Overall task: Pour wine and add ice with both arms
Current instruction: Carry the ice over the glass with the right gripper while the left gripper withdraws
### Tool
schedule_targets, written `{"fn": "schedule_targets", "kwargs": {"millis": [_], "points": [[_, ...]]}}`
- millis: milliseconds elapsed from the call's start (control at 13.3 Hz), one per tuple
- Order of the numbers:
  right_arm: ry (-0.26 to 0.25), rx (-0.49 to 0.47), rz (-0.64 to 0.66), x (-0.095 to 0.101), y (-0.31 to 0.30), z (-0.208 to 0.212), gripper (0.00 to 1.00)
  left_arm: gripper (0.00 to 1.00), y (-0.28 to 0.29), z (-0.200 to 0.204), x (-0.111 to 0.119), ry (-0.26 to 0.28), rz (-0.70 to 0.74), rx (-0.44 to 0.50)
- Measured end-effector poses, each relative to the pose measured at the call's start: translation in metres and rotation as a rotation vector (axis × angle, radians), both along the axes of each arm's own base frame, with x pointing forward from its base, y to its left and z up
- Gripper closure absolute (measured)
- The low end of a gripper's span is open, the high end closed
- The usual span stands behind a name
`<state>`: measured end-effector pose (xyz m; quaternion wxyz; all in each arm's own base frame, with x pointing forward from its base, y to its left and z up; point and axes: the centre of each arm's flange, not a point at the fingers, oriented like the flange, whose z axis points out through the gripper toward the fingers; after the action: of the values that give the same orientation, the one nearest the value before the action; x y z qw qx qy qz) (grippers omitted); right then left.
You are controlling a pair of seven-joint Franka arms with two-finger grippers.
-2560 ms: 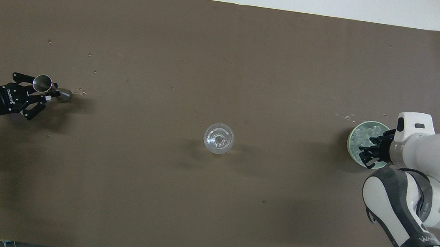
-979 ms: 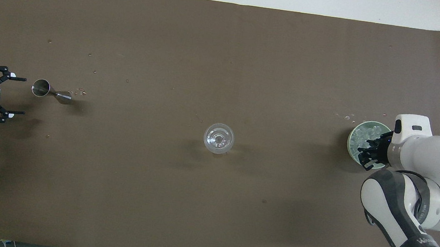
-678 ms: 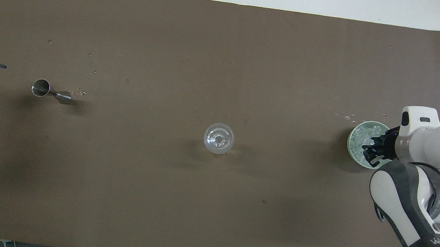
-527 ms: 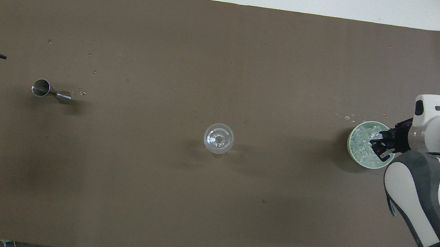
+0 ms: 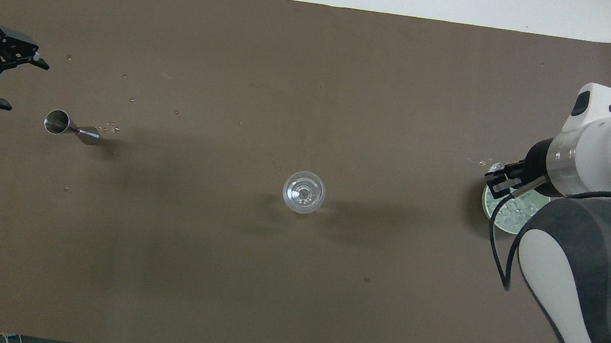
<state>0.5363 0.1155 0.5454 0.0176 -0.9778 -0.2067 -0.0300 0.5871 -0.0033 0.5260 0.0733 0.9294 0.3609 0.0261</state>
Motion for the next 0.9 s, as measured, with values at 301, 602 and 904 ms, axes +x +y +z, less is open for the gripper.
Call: {"fn": "schedule_targets", "kwargs": {"millis": [301, 602, 904], "points": [[-0.025, 0.087, -0.223, -0.018, 0.099, 0.039, 0.68, 0.00, -0.035, 0.031, -0.010, -0.039, -0.196, 0.060], [-0.036, 0.134, -0.315, -0.041, 0.181, 0.036, 0.68, 0.00, -0.025, 0.070, -0.016, -0.020, -0.471, 0.091], [-0.033, 0.150, -0.345, -0.040, 0.232, 0.004, 0.68, 0.00, -0.010, 0.090, -0.020, 0.018, -0.607, 0.090]]}}
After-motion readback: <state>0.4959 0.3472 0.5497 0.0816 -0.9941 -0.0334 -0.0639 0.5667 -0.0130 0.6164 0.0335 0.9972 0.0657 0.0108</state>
